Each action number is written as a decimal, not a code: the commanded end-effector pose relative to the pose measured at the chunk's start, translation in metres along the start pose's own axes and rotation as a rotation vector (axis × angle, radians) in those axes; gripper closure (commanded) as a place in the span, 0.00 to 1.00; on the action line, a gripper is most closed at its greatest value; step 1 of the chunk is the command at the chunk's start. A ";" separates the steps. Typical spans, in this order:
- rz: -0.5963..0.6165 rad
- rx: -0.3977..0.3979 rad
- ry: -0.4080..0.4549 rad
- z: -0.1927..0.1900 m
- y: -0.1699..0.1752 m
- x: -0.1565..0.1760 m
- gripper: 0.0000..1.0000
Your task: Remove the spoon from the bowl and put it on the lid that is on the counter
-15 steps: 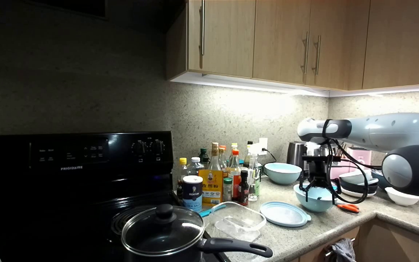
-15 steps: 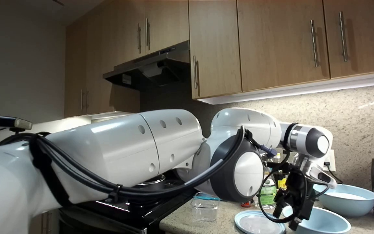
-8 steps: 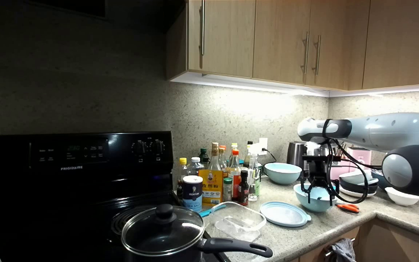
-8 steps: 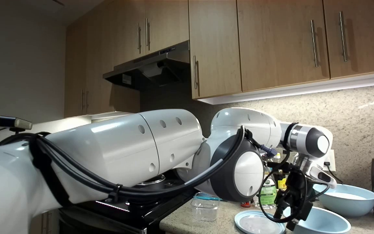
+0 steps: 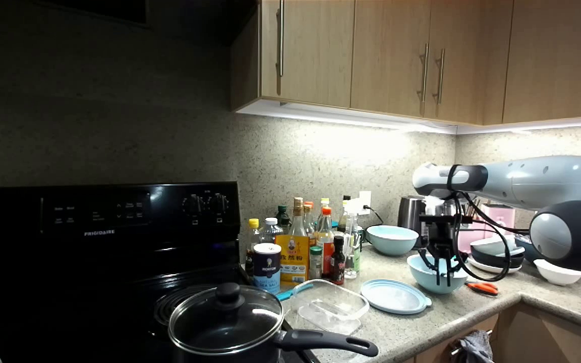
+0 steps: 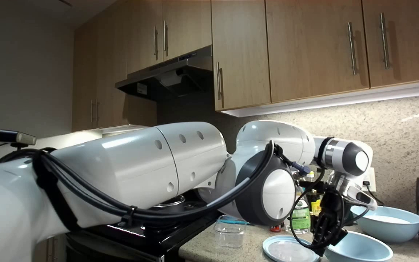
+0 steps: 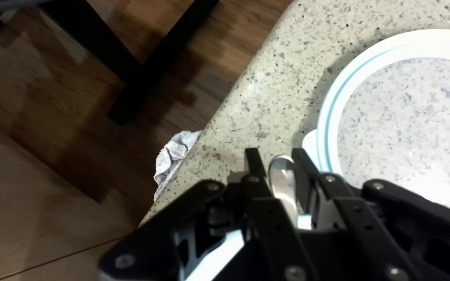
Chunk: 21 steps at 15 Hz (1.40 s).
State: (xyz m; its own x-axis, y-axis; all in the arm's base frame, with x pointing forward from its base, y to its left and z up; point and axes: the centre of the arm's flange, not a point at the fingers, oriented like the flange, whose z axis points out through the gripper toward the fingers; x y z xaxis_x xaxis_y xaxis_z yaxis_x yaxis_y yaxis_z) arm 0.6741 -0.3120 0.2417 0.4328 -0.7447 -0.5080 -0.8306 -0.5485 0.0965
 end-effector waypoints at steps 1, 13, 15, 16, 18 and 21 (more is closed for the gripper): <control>-0.022 0.013 0.008 -0.016 -0.008 0.009 0.99; -0.049 -0.005 0.130 -0.022 -0.004 -0.041 0.99; -0.060 -0.020 0.173 -0.023 -0.009 -0.055 0.99; -0.064 -0.028 0.192 -0.024 -0.014 -0.060 0.99; -0.067 -0.050 0.237 -0.025 -0.024 -0.069 0.99; -0.074 -0.063 0.274 -0.026 -0.037 -0.073 0.99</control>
State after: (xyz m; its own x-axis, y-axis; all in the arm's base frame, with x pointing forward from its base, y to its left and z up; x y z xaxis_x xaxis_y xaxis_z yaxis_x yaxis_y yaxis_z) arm 0.7126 -0.2665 0.2948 0.5492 -0.7750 -0.3126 -0.7879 -0.6049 0.1153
